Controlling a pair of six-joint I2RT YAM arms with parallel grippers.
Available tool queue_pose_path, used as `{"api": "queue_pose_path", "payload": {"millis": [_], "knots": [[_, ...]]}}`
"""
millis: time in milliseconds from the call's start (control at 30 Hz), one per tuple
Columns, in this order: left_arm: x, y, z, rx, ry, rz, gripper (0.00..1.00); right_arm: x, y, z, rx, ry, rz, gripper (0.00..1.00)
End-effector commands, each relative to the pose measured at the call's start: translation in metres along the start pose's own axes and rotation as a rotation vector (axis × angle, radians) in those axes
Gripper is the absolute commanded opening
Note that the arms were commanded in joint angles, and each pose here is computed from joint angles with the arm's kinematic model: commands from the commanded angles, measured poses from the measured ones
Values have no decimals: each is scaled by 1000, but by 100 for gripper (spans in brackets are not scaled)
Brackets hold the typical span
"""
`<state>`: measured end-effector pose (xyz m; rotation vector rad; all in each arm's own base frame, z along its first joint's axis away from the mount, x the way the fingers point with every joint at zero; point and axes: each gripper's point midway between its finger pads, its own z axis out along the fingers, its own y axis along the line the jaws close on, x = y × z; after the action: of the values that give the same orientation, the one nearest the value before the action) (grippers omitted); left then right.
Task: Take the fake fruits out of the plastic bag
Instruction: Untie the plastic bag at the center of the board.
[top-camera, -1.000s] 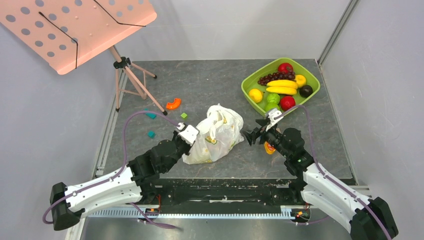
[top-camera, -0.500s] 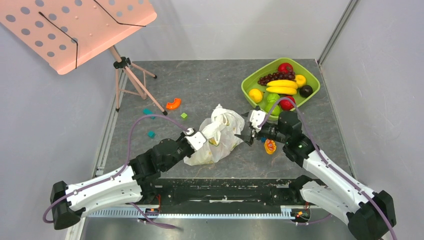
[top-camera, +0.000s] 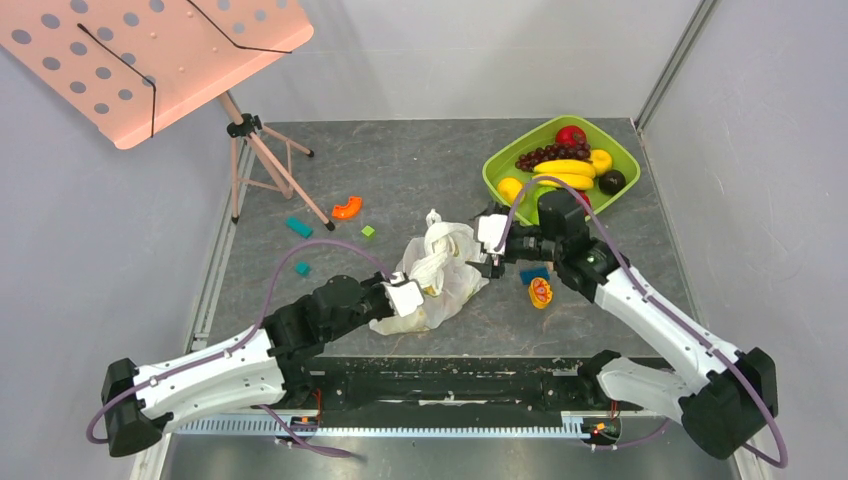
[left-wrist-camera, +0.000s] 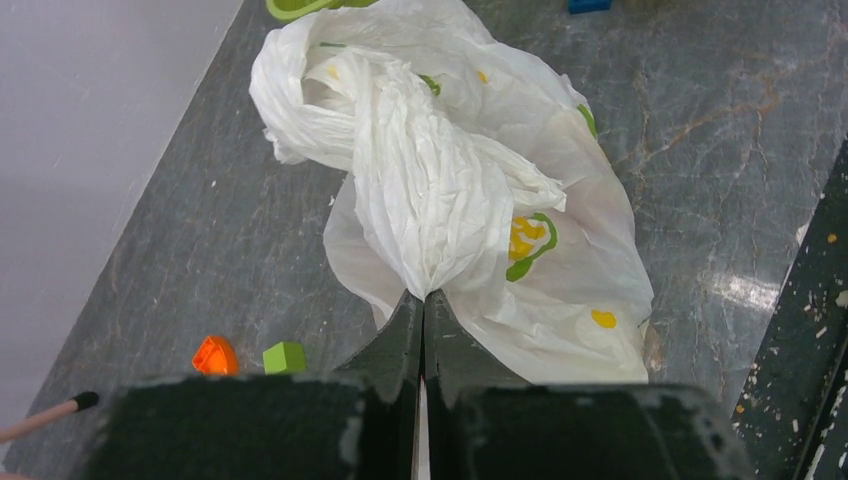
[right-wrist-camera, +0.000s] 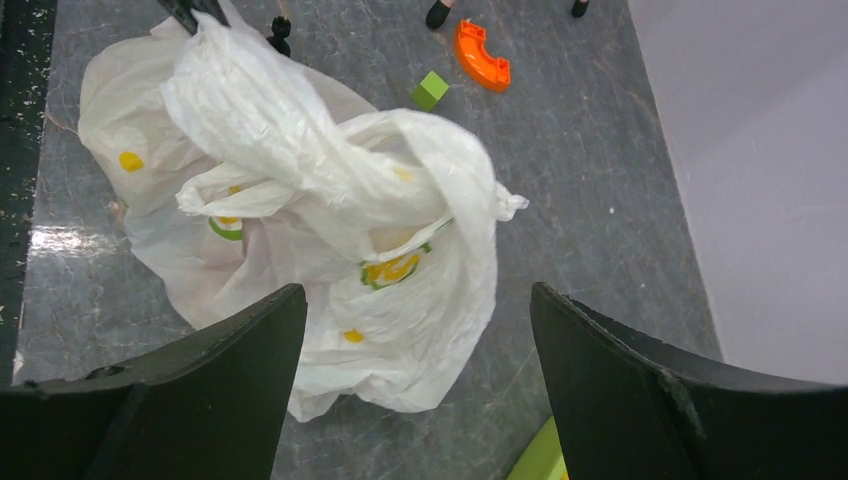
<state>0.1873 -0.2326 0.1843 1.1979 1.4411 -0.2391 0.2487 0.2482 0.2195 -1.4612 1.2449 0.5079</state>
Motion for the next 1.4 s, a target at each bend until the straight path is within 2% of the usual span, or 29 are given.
{"api": "queue_pose_path", "payload": {"millis": [0,233,433,900,1367], "knots": [[-25,-2,-3,90,-63,148,2,-33,-17,-1,-100,-29,-226,86],[-21,-11,-3,185,-21,260,2,-32,-29,17,-372,55,-329,84],[-15,-14,-1,221,15,297,2,-19,-32,33,-584,110,-275,79],[-8,-15,2,221,43,324,2,-24,-2,37,-659,-17,-245,77],[-8,-18,4,236,35,334,2,-20,-3,67,-702,-13,-259,75]]}}
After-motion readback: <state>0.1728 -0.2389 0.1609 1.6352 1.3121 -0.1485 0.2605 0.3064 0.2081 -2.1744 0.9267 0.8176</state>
